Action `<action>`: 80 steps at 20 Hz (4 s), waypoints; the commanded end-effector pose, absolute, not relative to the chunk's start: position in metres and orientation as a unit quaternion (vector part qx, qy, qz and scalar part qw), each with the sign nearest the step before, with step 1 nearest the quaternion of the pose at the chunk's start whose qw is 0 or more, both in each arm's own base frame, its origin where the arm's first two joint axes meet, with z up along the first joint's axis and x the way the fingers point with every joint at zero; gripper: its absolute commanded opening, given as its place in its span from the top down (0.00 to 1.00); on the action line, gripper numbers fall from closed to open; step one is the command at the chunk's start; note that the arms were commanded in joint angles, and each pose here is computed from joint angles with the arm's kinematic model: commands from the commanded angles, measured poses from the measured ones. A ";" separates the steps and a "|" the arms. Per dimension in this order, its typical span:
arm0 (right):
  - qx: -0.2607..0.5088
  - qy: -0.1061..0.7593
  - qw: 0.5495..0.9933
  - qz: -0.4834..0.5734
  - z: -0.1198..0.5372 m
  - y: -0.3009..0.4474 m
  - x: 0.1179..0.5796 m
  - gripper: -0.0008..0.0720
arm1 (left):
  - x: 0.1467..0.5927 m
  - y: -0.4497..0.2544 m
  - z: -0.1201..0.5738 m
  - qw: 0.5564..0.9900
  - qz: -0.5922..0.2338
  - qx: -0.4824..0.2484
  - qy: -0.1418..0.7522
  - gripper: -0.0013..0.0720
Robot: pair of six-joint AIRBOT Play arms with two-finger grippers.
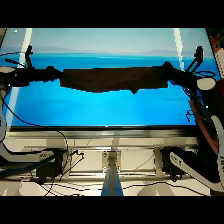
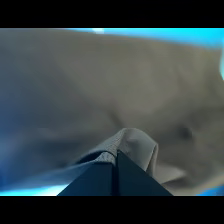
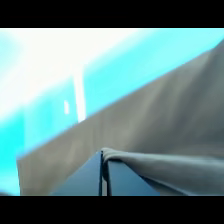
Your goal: Fold the clothes and pants, and hang the long-sleeved shirts on hangers.
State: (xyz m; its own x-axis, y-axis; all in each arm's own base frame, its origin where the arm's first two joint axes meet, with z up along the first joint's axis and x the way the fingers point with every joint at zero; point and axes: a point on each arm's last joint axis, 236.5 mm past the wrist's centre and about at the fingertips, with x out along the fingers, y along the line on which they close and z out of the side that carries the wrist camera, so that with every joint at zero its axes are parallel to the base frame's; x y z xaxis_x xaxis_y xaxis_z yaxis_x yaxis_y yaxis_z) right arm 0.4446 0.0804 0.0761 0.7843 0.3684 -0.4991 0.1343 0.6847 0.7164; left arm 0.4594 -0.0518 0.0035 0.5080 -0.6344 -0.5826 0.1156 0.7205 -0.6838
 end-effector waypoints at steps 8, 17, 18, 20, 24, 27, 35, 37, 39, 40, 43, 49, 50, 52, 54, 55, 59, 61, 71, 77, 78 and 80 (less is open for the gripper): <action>0.383 0.325 0.865 -0.018 0.000 0.051 0.548 0.03 | 0.513 -0.024 -0.032 0.846 -0.107 -0.340 0.396 0.02; 0.259 0.485 0.833 0.051 -0.047 0.054 0.484 0.03 | 0.447 0.004 -0.094 0.798 -0.122 -0.254 0.533 0.04; 0.254 0.487 0.834 0.060 -0.047 0.064 0.483 0.03 | 0.450 -0.008 -0.101 0.794 -0.129 -0.258 0.536 0.04; 0.247 0.485 0.835 0.074 -0.045 0.083 0.483 0.10 | 0.453 -0.033 -0.115 0.793 -0.147 -0.234 0.543 0.04; 0.224 0.476 0.843 0.111 -0.033 0.124 0.487 0.38 | 0.471 -0.068 -0.116 0.817 -0.159 -0.188 0.522 0.72; 0.206 0.448 0.858 0.145 -0.004 0.157 0.498 0.70 | 0.475 -0.084 -0.080 0.812 -0.207 -0.169 0.518 0.97; 0.194 0.477 0.824 0.237 -0.005 0.296 0.454 0.97 | 0.386 -0.068 0.105 0.809 -0.302 -0.024 0.504 0.97; 0.187 0.496 0.802 0.275 -0.019 0.355 0.427 0.97 | 0.377 -0.074 0.140 0.832 -0.303 -0.008 0.465 0.97; 0.203 0.514 0.774 0.310 -0.026 0.420 0.396 0.97 | 0.376 -0.079 0.165 0.852 -0.302 -0.007 0.427 0.97; 0.217 0.513 0.764 0.326 -0.025 0.452 0.383 0.97 | 0.376 -0.086 0.176 0.857 -0.312 -0.019 0.411 0.97; 0.215 0.500 0.744 0.389 -0.008 0.530 0.341 0.97 | 0.379 -0.106 0.192 0.855 -0.345 -0.057 0.382 0.97; 0.119 0.457 0.794 0.382 0.012 0.486 0.397 0.97 | 0.398 -0.122 0.154 0.827 -0.364 -0.090 0.418 0.97; 0.116 0.468 0.797 0.363 0.010 0.460 0.414 0.97 | 0.400 -0.132 0.143 0.817 -0.374 -0.093 0.429 0.97; 0.110 0.492 0.804 0.315 0.005 0.394 0.452 0.97 | 0.406 -0.169 0.127 0.793 -0.407 -0.118 0.438 0.97; 0.118 0.515 0.807 0.262 0.001 0.320 0.483 0.97 | 0.416 -0.224 0.115 0.772 -0.440 -0.159 0.431 0.97; 0.132 0.526 0.807 0.236 0.002 0.283 0.496 0.97 | 0.421 -0.253 0.105 0.765 -0.448 -0.173 0.429 0.97; 0.182 0.563 0.792 0.148 -0.001 0.155 0.515 0.97 | 0.436 -0.359 0.058 0.777 -0.429 -0.211 0.409 0.97; 0.198 0.580 0.782 0.112 -0.007 0.103 0.514 0.97 | 0.437 -0.393 0.044 0.797 -0.415 -0.204 0.389 0.74; 0.249 0.667 0.678 0.186 -0.074 0.111 0.476 0.13 | 0.450 -0.354 0.031 0.825 -0.442 -0.048 0.349 0.04; 0.208 0.701 0.624 0.275 -0.116 0.231 0.439 0.13 | 0.470 -0.178 0.013 0.829 -0.282 0.209 0.436 0.04; 0.183 0.701 0.621 0.300 -0.116 0.250 0.428 0.13 | 0.471 -0.143 0.024 0.827 -0.240 0.246 0.444 0.04; 0.135 0.691 0.620 0.347 -0.115 0.279 0.413 0.28 | 0.468 -0.086 0.052 0.825 -0.171 0.291 0.453 0.04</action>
State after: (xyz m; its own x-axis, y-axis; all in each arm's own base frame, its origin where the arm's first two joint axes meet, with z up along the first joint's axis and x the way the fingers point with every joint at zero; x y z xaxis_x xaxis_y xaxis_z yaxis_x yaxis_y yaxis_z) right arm 0.4364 0.2351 -0.1079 -0.1353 0.6272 -0.7670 -0.0937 0.7626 0.6401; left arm 0.4677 -0.1897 0.0292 0.4718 -0.3474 -0.8104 0.6531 0.7551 0.0565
